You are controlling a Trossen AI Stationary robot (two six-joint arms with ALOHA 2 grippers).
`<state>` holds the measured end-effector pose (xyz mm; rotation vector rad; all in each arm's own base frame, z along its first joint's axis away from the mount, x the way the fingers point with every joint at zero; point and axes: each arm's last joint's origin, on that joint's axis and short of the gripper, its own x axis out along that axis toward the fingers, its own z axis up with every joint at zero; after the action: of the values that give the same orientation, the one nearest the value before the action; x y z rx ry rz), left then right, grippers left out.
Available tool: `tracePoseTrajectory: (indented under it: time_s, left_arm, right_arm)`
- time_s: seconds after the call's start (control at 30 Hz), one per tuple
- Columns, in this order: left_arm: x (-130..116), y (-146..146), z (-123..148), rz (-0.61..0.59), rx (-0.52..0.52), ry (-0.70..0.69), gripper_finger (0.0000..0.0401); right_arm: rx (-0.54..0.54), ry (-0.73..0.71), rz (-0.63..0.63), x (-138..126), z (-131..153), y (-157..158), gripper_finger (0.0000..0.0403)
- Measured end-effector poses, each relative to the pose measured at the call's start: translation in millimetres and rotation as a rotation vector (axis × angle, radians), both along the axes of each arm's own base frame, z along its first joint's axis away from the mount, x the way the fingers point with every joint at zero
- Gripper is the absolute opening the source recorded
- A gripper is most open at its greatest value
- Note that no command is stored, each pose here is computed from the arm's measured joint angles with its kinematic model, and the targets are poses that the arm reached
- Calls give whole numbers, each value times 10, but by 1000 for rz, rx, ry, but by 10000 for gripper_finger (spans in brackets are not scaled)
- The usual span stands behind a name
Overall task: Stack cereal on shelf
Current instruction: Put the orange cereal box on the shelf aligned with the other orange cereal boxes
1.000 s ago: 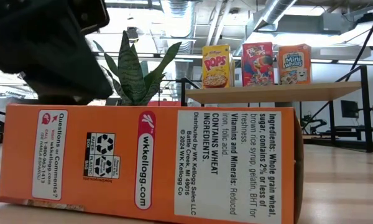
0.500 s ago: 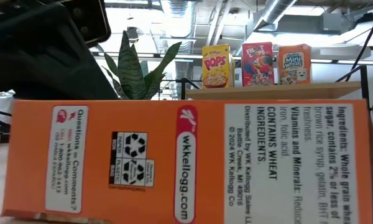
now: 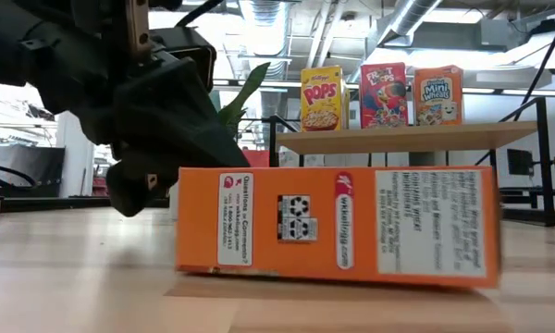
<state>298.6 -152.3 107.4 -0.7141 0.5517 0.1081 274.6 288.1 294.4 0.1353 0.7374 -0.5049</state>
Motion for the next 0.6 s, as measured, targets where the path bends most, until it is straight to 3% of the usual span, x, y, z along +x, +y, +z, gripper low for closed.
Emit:
tracePoseTrajectory:
  time_s: [0.3,0.6]
  left_arm:
    - [-78,-45,-53,29,43,56,0]
    - [-118,-78,-72,41,47,73,0]
  right_arm:
    - [78,-12,-17,-35,-229,90,204]
    - [61,2,-4,-4,-276,68,218]
